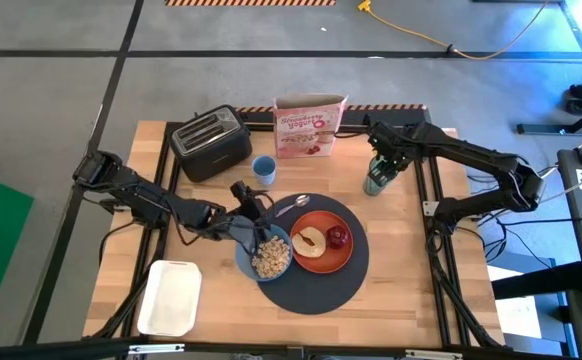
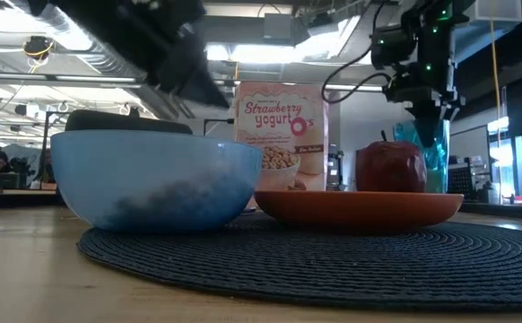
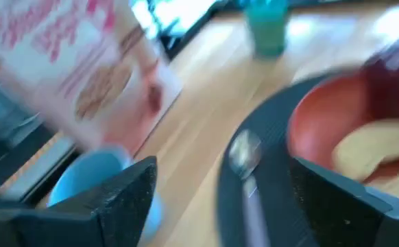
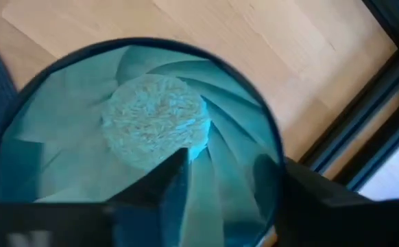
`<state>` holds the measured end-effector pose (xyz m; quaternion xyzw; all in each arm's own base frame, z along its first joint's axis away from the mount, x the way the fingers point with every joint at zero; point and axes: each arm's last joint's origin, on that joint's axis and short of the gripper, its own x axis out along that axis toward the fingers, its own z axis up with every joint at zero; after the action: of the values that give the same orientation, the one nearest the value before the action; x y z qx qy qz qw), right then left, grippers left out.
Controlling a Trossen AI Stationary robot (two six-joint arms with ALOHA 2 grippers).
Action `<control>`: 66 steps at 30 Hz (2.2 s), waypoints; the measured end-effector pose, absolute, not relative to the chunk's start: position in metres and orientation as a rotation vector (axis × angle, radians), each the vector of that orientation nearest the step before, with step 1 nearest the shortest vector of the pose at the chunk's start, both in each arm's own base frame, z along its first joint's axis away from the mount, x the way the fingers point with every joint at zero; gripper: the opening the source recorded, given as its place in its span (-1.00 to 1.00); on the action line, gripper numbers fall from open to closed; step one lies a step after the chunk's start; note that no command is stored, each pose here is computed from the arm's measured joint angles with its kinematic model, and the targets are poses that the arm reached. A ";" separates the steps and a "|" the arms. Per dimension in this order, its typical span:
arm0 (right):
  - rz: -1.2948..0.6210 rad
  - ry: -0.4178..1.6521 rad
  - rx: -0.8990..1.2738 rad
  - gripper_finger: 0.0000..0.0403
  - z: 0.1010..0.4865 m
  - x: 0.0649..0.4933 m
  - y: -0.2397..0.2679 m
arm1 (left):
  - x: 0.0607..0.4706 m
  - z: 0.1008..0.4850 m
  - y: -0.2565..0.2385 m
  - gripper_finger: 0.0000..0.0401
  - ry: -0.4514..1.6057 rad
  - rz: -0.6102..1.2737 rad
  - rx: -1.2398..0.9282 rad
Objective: Arrange a breakfast setting
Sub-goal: Put the blue glass on the table mat
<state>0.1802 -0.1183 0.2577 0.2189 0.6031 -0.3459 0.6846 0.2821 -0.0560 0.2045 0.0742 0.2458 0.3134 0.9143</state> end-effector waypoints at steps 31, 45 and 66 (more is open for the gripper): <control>-0.545 1.125 0.432 -0.98 0.299 0.267 -0.090 | 0.285 0.204 -0.009 0.31 0.065 0.116 0.088; -0.446 1.228 0.477 -0.98 0.273 0.305 -0.089 | 0.285 0.200 -0.009 0.31 0.104 0.118 0.092; -0.373 1.255 0.439 -0.90 0.269 0.314 -0.068 | 0.285 0.198 -0.009 0.31 0.120 0.118 0.093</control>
<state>0.3136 -0.0681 0.2685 0.2025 0.5788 -0.1719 0.7710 0.2848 -0.0094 0.1982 0.0462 0.0597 0.0589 0.9954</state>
